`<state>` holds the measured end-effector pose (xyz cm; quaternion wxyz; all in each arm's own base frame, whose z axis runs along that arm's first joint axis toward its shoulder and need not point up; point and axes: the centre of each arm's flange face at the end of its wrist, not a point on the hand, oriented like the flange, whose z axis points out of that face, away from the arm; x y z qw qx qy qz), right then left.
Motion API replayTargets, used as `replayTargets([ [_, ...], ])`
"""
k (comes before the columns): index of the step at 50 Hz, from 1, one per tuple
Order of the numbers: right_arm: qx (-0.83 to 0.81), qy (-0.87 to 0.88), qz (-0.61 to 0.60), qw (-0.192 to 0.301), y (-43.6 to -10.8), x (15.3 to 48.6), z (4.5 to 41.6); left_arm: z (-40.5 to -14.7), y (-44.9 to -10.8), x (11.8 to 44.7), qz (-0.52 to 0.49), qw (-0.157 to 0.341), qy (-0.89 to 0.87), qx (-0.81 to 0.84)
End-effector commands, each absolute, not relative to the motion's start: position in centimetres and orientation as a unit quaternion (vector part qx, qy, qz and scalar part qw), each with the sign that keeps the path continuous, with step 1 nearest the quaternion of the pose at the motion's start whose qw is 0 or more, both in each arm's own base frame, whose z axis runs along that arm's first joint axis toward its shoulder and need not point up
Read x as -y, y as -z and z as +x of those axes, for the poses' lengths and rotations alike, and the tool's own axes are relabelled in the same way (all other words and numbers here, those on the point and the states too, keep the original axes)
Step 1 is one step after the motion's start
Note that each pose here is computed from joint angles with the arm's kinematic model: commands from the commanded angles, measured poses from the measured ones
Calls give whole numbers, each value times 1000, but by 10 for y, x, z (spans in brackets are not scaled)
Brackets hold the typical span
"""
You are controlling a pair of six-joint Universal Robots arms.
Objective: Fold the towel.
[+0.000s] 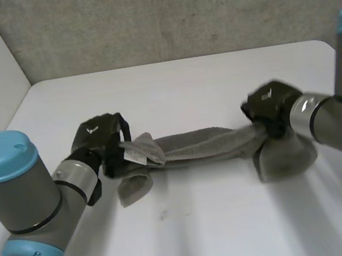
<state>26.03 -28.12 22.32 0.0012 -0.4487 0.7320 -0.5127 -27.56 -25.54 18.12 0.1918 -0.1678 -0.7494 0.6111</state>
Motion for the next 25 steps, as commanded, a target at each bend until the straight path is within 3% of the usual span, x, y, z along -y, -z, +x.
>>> replayTargets([
  [1, -729, 459, -501, -81, -190, 294, 257, -277, -174, 275, -168, 183, -615, 748],
  [3, -716, 485, -493, -94, -199, 307, 261, -280, -184, 283, -168, 187, -630, 735],
  [5, -695, 527, -478, -105, -214, 321, 268, -288, -220, 306, -159, 196, -681, 687],
  [6, -664, 582, -454, -117, -235, 337, 277, -288, -221, 306, -159, 196, -682, 687],
  [7, -622, 646, -423, -128, -264, 350, 286, -293, -244, 318, -153, 203, -712, 655],
  [8, -622, 647, -423, -128, -264, 350, 286, -297, -271, 328, -146, 210, -745, 616],
  [9, -572, 712, -384, -136, -295, 360, 293, -297, -271, 329, -146, 210, -745, 616],
  [10, -571, 712, -384, -136, -295, 360, 293, -299, -301, 338, -135, 217, -782, 568],
  [11, -515, 774, -341, -140, -328, 366, 297, -299, -301, 338, -135, 217, -783, 567],
  [12, -457, 824, -302, -145, -359, 366, 298, -296, -331, 347, -120, 220, -821, 513],
  [13, -457, 824, -301, -145, -360, 366, 298, -290, -355, 354, -105, 221, -854, 458],
  [15, -368, 882, -251, -152, -400, 358, 297, -284, -372, 358, -91, 223, -878, 413],
  [16, -367, 883, -251, -152, -401, 358, 297, -281, -388, 357, -80, 232, -895, 372],
  [20, -360, 879, -281, -137, -393, 349, 300, -275, -396, 354, -71, 245, -899, 355],
  [25, -404, 832, -369, -94, -353, 341, 307, -272, -350, 356, -74, 247, -862, 436],
])
